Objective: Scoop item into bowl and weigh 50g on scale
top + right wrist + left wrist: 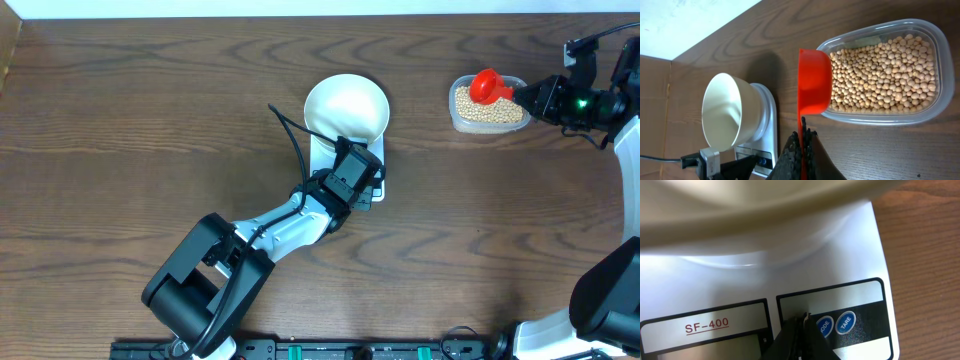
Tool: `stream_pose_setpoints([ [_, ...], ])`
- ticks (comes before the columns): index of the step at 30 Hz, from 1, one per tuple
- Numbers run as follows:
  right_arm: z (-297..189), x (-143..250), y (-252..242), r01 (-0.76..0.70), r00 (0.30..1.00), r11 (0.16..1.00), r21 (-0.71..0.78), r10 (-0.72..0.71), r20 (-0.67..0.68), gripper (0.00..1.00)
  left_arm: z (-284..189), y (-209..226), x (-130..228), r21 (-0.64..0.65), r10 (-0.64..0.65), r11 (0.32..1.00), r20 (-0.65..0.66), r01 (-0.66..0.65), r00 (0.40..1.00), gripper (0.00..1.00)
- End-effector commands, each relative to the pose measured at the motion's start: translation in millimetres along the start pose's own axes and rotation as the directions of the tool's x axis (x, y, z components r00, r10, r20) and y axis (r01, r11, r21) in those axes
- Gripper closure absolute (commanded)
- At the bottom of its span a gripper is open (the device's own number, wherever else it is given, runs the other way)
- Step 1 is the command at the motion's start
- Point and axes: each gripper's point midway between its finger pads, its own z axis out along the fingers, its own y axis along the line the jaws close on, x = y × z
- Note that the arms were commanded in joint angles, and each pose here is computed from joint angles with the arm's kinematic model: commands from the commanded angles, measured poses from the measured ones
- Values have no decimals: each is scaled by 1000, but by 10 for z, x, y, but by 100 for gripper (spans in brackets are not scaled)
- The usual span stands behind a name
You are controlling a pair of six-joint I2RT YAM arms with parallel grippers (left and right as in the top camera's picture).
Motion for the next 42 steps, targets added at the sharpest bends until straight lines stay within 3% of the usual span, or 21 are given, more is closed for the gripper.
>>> stream_pose_setpoints([
  [1,-53,-52,15,22,1000,1000,-3,-22,16,99,178,325,398,-121,-11,993,-110,-2,994,93],
  [30,-52,-46,16,27,1000,1000,-3,-27,14,99,222,338,509,-126,20,991,-146,-39,989,93],
  [42,-53,-38,14,27,1000,1000,-3,-27,11,99,406,418,767,-157,49,984,-212,-84,976,92],
])
